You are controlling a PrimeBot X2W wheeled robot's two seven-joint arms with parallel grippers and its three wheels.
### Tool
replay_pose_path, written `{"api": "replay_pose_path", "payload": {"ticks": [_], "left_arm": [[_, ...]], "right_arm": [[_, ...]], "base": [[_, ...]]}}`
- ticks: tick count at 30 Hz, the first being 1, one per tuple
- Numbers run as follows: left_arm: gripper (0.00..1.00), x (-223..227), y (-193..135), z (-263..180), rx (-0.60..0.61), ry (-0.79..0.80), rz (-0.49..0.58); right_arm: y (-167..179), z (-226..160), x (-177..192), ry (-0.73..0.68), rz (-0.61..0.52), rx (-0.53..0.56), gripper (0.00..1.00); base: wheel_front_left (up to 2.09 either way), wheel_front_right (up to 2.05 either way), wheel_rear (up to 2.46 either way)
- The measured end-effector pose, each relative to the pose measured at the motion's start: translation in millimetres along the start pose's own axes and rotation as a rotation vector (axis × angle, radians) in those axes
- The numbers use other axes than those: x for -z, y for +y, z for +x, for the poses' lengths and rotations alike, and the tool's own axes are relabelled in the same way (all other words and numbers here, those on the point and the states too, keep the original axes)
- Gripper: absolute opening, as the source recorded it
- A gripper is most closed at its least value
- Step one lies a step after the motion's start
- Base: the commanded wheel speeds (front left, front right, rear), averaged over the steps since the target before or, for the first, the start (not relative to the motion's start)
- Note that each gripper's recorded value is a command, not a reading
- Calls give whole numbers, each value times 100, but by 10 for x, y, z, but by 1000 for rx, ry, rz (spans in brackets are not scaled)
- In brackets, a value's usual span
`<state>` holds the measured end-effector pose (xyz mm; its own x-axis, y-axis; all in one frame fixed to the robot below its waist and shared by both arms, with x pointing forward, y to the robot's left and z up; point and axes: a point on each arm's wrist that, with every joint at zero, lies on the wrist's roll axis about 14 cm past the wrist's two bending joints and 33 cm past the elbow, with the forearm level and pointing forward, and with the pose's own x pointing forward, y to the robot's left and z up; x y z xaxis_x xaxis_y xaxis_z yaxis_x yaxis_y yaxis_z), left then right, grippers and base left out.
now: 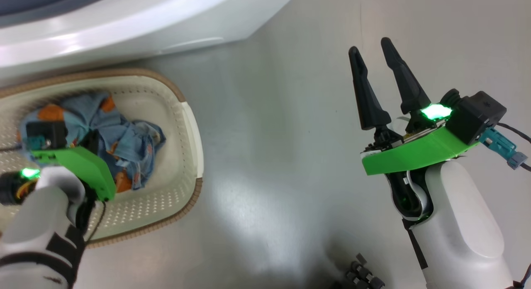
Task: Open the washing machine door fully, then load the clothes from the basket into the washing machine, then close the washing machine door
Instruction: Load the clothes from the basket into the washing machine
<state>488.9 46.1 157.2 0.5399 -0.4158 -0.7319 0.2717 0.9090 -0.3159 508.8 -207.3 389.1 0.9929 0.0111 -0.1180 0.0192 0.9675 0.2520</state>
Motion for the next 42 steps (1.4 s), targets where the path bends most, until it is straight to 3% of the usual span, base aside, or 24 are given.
{"api": "replay_pose_path", "payload": {"ticks": [20, 42], "left_arm": [[0, -596, -264, -945, 35, -284, -66], [0, -1456, -622, -2426, 37, -768, -74]], "right_arm": [[182, -356, -582, -98, 5, -41, 100], [452, -791, -1058, -194, 7, -121, 100]], "base": [[0, 0, 0], [0, 0, 0]]}}
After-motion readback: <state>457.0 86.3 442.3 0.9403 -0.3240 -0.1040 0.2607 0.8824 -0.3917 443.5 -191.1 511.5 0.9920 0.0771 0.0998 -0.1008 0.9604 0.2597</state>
